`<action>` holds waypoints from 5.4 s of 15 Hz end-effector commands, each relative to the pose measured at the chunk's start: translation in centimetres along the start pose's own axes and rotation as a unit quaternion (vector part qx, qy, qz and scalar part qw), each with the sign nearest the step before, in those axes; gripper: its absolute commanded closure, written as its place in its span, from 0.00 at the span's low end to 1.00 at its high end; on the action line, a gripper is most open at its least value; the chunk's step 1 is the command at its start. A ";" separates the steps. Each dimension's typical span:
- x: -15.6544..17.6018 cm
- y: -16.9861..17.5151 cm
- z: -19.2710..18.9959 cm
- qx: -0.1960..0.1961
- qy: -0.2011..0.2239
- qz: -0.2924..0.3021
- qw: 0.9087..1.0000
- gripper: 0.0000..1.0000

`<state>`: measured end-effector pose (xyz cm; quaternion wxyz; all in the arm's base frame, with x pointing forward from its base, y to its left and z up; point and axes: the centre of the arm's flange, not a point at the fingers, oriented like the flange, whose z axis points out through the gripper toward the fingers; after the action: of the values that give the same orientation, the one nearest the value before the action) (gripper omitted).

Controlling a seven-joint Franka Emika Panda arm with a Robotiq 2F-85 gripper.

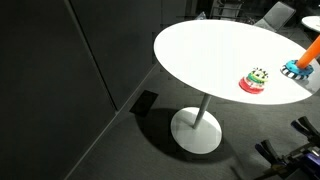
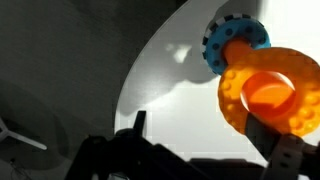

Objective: Put the orange ring around the orange rod

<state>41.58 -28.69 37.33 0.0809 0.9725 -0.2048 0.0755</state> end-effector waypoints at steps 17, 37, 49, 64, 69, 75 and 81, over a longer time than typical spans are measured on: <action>-0.4 -1.0 -0.3 0.059 0.012 -0.004 0.998 0.00; -1.5 -1.5 -0.5 0.089 0.004 -0.022 0.996 0.00; -2.4 -2.4 -0.5 0.107 -0.005 -0.042 0.993 0.00; -2.6 -3.3 0.5 0.101 -0.012 -0.048 0.994 0.00; -2.5 -3.4 1.0 0.098 -0.014 -0.047 0.994 0.00; -2.5 -3.4 1.5 0.099 -0.018 -0.046 0.994 0.00; -2.7 -3.5 1.5 0.095 -0.024 -0.043 0.994 0.00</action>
<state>40.75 -24.80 34.90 -0.0140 0.9852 -0.1567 0.0681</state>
